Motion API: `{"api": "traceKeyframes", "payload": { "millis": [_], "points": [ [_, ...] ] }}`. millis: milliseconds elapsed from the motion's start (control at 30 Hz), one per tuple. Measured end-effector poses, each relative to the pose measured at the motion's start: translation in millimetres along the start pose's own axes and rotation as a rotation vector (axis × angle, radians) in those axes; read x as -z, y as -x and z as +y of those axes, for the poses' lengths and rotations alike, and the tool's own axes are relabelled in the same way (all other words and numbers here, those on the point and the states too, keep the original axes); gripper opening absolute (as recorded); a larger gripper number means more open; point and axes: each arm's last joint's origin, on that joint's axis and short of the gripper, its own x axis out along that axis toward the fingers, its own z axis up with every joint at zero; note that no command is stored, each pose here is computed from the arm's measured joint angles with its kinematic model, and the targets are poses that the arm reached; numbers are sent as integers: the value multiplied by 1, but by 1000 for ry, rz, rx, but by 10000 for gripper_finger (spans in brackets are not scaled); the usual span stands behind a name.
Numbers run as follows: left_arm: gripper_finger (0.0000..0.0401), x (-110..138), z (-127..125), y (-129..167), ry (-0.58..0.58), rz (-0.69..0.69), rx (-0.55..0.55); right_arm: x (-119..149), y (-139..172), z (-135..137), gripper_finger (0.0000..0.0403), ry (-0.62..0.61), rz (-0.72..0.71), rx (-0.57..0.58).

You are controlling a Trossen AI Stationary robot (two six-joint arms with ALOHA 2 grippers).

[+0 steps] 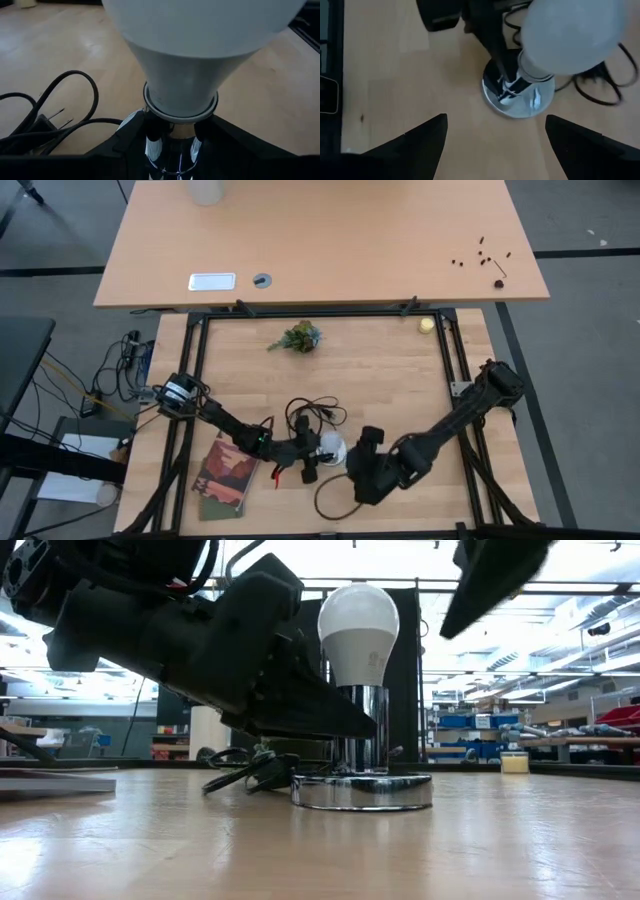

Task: Screw lightbulb
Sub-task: Insert the white lightbulb into the lamp socket

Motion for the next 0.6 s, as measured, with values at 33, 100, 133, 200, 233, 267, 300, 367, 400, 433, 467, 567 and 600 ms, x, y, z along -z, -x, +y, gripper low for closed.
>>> {"api": "traceKeyframes", "payload": {
  "millis": [33, 100, 133, 200, 233, 267, 300, 367, 400, 433, 467, 567, 600],
  "points": [
    [189, 0, -1, 0, -17, 2, 13, 6, -5, 2, 346, 5, -23, 0],
    [189, 1, -3, 1, -42, 6, 36, 18, -14, 5, 346, 20, -82, 11],
    [188, 1, -5, 2, -49, 8, 47, 24, -18, 6, 345, 29, -110, 32],
    [188, 2, -7, 3, -61, 10, 58, 34, -25, 4, 345, 36, -172, 80],
    [188, 2, -8, 4, -74, 9, 61, 37, -28, 3, 345, 31, -206, 89],
    [188, 2, -9, 4, -78, 9, 63, 40, -30, 2, 345, 22, -241, 92],
    [188, 2, -9, 4, -78, 7, 63, 42, -32, 1, 345, 18, -280, 86],
    [188, 2, -9, 4, -77, 3, 64, 45, -37, 1, 345, 10, -351, 41],
    [188, 2, -9, 4, -76, 1, 65, 45, -40, 1, 345, 11, -385, 23],
    [188, 1, -9, 4, -76, 0, 65, 45, -42, 0, 345, 16, -416, 8],
    [188, 2, -9, 4, -76, 0, 65, 45, -44, -1, 345, 22, -445, -3],
    [188, 2, -9, 4, -76, -1, 64, 46, -50, -8, 345, 38, -497, -2],
    [188, 1, -9, 4, -76, -2, 64, 46, -52, -11, 345, 42, -505, 6]
  ]
}}
